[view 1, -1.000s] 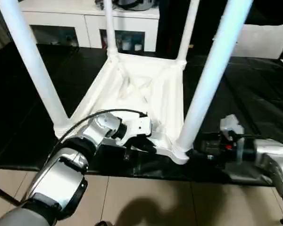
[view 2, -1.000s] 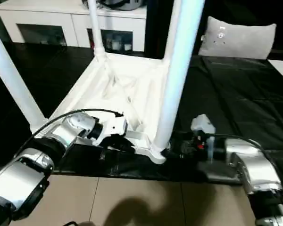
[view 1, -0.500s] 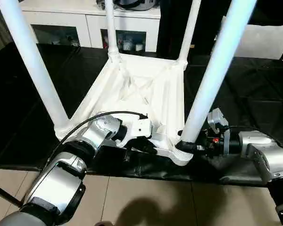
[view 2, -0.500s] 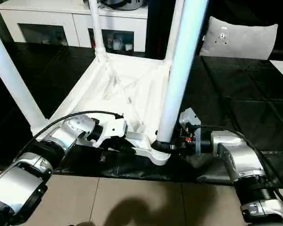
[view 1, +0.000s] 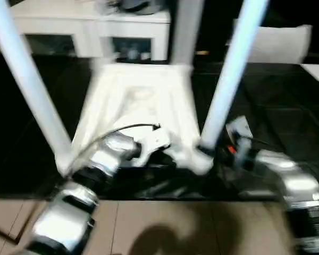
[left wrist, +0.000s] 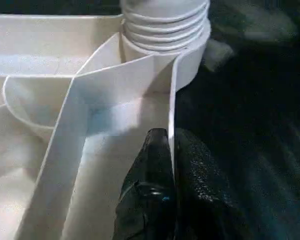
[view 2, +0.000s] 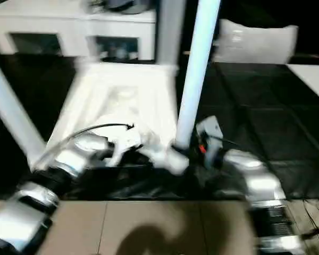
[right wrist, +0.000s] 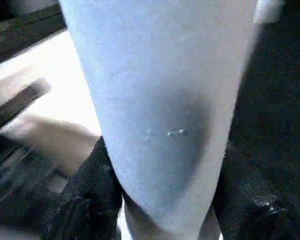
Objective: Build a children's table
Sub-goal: Rotate leg to tighten
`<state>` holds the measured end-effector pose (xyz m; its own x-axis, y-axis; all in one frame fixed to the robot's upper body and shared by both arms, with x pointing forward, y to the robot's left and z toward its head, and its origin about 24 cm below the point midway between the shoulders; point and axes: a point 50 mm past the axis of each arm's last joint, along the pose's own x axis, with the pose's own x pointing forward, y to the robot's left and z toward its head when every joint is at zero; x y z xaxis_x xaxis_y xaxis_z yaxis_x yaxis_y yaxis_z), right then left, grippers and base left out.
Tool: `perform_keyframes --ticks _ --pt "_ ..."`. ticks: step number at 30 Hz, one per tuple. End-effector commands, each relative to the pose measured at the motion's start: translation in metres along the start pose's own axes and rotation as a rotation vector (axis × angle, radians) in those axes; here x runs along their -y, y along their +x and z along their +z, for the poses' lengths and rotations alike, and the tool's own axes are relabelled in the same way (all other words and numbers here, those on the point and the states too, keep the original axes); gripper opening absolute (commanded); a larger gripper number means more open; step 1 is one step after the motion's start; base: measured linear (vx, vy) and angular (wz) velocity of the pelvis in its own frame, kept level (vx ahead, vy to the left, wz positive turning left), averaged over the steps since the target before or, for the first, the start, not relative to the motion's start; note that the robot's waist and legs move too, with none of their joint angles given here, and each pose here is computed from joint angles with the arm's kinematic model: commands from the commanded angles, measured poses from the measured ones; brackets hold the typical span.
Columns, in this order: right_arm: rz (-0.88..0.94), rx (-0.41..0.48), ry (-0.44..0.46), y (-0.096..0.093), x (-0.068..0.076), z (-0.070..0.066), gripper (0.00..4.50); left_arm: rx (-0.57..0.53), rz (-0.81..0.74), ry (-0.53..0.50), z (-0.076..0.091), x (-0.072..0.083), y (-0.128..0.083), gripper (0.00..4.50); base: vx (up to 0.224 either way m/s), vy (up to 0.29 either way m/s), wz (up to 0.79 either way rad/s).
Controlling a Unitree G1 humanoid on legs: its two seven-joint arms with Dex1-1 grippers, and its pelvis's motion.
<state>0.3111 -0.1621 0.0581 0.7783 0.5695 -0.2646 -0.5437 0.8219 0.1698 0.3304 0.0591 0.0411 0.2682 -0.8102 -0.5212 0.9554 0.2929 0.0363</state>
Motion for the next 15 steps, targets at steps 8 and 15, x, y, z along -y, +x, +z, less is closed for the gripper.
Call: perform_keyframes --ticks 8,15 --pt "-0.072 0.060 0.064 0.025 -0.025 0.004 2.86 0.074 0.052 0.045 0.022 0.018 0.024 0.00 0.000 0.000 0.00" --pt "0.003 0.063 -0.062 0.001 -0.019 0.007 3.53 0.047 0.013 0.125 0.003 0.012 0.001 0.00 0.009 -0.005 0.00"
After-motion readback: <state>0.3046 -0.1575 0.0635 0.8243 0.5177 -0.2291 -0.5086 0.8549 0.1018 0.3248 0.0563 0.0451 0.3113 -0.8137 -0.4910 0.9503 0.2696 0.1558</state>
